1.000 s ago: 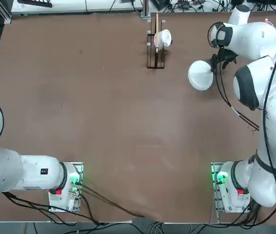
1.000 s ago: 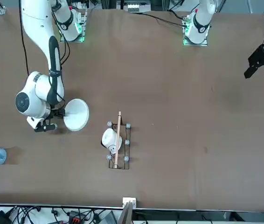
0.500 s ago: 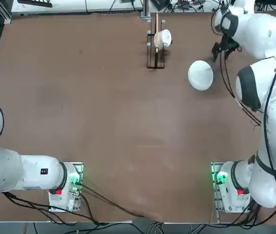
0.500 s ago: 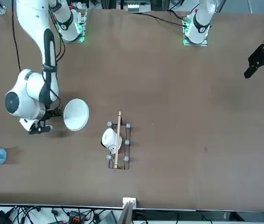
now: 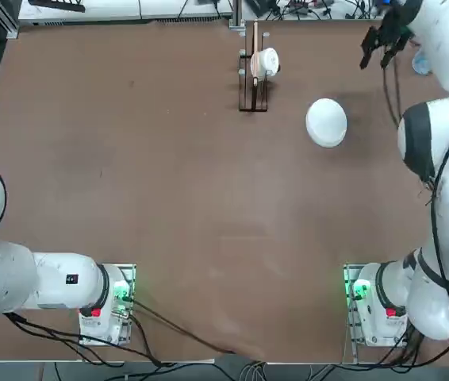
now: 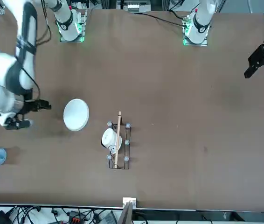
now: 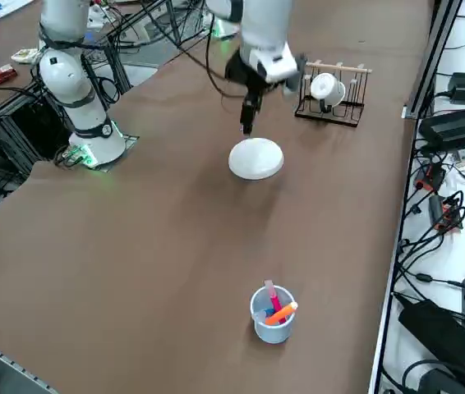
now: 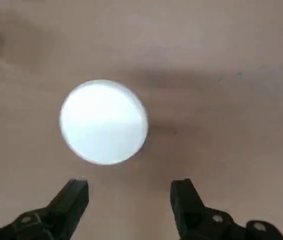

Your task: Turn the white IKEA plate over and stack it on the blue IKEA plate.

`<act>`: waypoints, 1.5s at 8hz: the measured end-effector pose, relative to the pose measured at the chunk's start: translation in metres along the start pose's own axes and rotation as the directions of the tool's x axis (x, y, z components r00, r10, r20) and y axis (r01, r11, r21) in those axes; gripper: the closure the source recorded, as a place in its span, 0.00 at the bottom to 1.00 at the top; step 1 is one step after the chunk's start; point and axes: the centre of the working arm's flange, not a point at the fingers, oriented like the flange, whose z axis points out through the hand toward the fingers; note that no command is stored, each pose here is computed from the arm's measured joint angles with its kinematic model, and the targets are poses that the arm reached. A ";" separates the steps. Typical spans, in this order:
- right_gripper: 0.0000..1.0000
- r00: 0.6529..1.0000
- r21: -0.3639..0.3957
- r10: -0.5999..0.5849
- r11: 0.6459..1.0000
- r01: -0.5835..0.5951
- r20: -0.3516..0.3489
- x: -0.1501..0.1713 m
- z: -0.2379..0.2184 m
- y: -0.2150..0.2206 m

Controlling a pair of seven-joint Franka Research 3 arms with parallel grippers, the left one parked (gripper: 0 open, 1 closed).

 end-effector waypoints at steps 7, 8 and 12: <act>0.00 1.000 0.029 -0.005 1.000 0.005 -0.001 0.002 -0.052 -0.042; 0.00 1.000 0.009 0.015 1.000 -0.015 0.009 0.003 -0.058 -0.064; 0.00 0.999 -0.092 0.038 0.995 -0.036 0.015 -0.017 -0.092 -0.092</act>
